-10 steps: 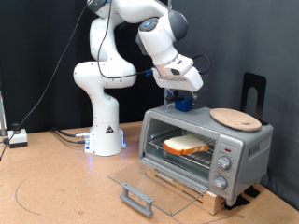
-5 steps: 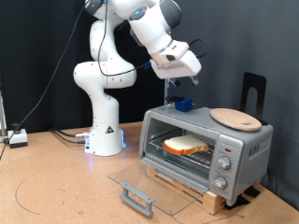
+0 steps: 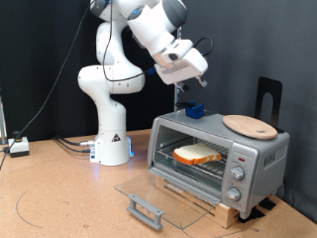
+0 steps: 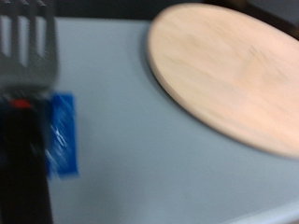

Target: Make a piece of toast with the oven

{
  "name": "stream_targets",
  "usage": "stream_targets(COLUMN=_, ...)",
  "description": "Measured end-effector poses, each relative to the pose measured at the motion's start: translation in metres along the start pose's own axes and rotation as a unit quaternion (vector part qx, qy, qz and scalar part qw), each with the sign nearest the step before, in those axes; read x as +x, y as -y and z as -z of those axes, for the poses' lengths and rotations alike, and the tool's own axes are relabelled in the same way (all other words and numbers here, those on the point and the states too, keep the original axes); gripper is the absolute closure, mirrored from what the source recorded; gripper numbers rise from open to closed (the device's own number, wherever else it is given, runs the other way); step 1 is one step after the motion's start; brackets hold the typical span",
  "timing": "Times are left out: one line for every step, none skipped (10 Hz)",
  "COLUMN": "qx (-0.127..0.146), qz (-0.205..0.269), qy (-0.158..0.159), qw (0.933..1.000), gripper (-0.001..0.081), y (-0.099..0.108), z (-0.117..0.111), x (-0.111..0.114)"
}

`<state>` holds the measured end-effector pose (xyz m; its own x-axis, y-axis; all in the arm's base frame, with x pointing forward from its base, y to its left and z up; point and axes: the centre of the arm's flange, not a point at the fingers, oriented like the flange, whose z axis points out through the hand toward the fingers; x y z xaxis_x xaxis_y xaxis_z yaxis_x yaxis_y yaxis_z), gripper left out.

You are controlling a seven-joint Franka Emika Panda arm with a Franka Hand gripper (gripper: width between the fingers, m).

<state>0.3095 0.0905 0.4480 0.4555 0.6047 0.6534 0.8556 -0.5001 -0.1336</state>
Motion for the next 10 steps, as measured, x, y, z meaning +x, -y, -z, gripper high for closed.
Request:
stream_targets(qx=-0.016, qz=-0.016, qy=-0.001, qw=0.9997, gripper=-0.0003, y=-0.013, z=0.006, x=-0.008)
stream_targets(qx=-0.039, qz=-0.031, qy=0.004, qw=0.9988, gripper=-0.0003, y=-0.026, z=0.011, x=-0.017)
stream_targets(qx=-0.062, qz=-0.044, qy=0.011, qw=0.9971, gripper=-0.0003, y=-0.039, z=0.017, x=-0.026)
stream_targets(qx=-0.073, qz=-0.052, qy=0.022, qw=0.9957, gripper=-0.0003, y=-0.049, z=0.022, x=-0.036)
stream_targets(qx=-0.078, qz=-0.053, qy=0.033, qw=0.9950, gripper=-0.0003, y=-0.059, z=0.027, x=-0.047)
stream_targets(qx=-0.077, qz=-0.058, qy=0.039, qw=0.9946, gripper=-0.0003, y=-0.068, z=0.032, x=-0.058)
stream_targets(qx=-0.075, qz=-0.067, qy=0.037, qw=0.9942, gripper=-0.0003, y=-0.078, z=0.038, x=-0.069)
stream_targets(qx=-0.063, qz=-0.073, qy=0.031, qw=0.9948, gripper=-0.0003, y=-0.086, z=0.040, x=-0.075)
stream_targets(qx=-0.065, qz=-0.072, qy=0.033, qw=0.9948, gripper=-0.0003, y=-0.086, z=0.039, x=-0.074)
stream_targets(qx=-0.079, qz=-0.111, qy=0.016, qw=0.9905, gripper=-0.0003, y=-0.087, z=0.040, x=-0.073)
